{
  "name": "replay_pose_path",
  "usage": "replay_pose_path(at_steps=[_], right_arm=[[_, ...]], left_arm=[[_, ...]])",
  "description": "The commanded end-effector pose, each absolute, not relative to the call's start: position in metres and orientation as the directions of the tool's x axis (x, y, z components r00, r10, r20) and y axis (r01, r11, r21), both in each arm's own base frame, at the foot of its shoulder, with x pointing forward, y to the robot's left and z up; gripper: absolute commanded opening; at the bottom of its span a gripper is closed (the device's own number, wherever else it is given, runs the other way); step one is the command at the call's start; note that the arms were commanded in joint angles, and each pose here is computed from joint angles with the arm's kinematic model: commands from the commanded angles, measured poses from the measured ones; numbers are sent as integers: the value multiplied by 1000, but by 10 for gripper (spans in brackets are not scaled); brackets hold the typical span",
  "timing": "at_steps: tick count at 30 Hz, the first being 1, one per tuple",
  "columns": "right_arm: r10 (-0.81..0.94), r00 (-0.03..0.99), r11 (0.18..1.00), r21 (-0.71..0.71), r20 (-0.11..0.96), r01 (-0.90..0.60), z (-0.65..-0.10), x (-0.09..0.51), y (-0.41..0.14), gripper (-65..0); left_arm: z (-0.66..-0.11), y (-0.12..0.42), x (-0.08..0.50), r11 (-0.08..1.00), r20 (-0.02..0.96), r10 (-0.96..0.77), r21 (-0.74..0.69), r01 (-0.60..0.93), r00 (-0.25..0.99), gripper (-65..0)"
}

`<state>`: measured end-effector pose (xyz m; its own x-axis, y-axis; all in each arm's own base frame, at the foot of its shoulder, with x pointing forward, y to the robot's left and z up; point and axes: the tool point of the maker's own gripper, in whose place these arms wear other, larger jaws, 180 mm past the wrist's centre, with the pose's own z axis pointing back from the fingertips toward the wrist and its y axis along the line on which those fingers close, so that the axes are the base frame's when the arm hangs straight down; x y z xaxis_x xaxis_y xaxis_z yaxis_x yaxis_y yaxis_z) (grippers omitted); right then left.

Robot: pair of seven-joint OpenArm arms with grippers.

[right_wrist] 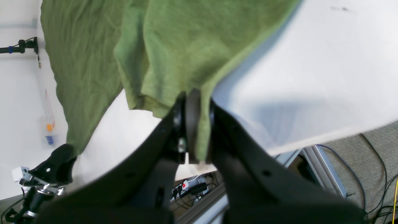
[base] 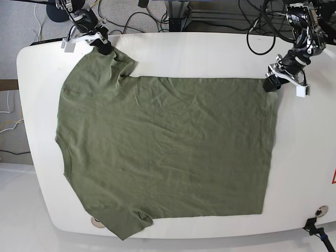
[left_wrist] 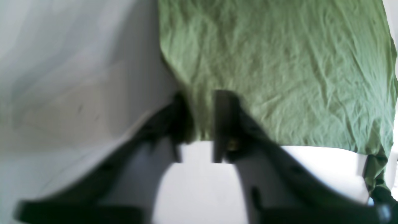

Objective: Fold the T-shirt properly
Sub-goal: 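Grasp the shirt's shoulder corners with both grippers, then pull the shirt toward the robot with both grippers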

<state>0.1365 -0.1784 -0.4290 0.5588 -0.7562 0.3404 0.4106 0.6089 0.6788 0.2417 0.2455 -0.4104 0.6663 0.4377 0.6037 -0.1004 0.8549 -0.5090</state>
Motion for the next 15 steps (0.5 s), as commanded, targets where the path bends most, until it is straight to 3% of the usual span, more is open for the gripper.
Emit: replay_pose_path(at_steps=[1, 8, 15], right_arm=[[-745, 572, 622, 668, 343, 408, -428, 133, -180, -650], [-742, 562, 622, 687, 366, 374, -417, 146, -177, -650], [-727, 586, 626, 696, 358, 352, -397, 127, -164, -650]], left_arm=[[-399, 249, 249, 858, 632, 431, -507, -77, 644, -650], [-396, 247, 248, 859, 638, 424, -507, -63, 642, -650], [-394, 247, 208, 885, 630, 376, -461, -61, 680, -650]])
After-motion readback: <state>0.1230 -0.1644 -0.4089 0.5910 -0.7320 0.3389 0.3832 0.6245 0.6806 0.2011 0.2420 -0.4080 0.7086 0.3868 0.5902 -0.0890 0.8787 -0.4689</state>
